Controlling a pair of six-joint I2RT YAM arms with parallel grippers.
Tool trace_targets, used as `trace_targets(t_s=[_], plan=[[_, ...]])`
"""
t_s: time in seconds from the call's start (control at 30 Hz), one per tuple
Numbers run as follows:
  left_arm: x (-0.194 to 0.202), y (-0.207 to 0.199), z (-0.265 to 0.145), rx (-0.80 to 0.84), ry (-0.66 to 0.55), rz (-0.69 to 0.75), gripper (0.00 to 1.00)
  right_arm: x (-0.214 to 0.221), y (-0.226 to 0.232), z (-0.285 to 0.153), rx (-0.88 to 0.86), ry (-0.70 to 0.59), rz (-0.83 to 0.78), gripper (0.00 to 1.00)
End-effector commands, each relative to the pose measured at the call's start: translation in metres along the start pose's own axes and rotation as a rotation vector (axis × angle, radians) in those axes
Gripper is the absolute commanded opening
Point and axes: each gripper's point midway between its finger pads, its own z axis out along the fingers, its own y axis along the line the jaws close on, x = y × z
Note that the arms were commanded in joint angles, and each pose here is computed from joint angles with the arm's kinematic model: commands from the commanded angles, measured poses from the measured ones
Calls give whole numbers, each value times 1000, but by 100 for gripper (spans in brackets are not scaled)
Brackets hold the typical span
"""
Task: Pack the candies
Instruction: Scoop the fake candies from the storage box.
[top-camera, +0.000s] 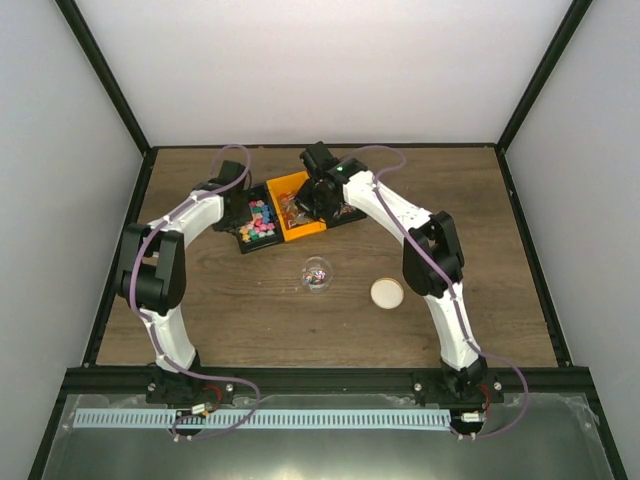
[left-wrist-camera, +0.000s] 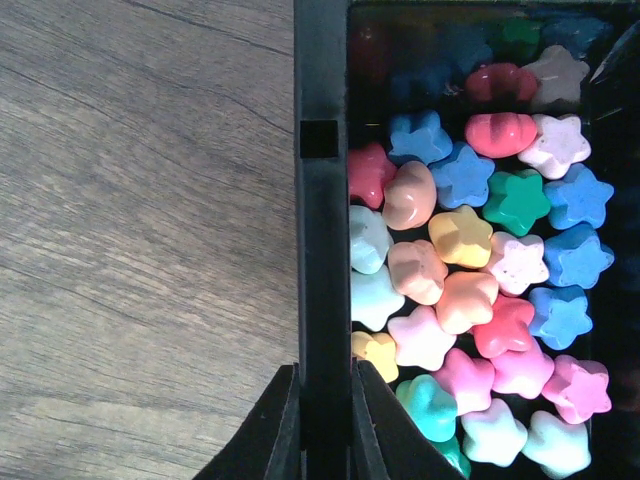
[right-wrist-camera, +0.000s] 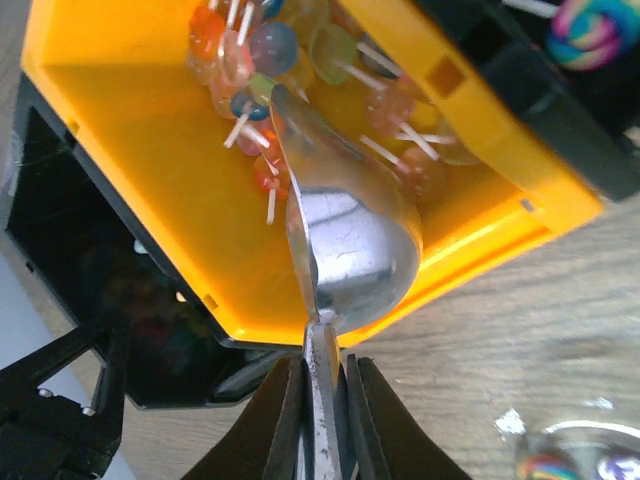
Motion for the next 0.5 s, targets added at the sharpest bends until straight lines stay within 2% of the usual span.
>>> trace_targets(t_s=[0.0, 0.4, 0.47], plan=[[17, 9, 20, -39, 72, -5, 4, 18, -39, 54, 108, 108, -4, 1], [22, 3, 24, -10, 100, 15, 4, -11, -24, 81, -94, 112, -44, 1], [22, 4, 24, -19, 101, 13, 4, -13, -28, 79, -82, 113, -28, 1]])
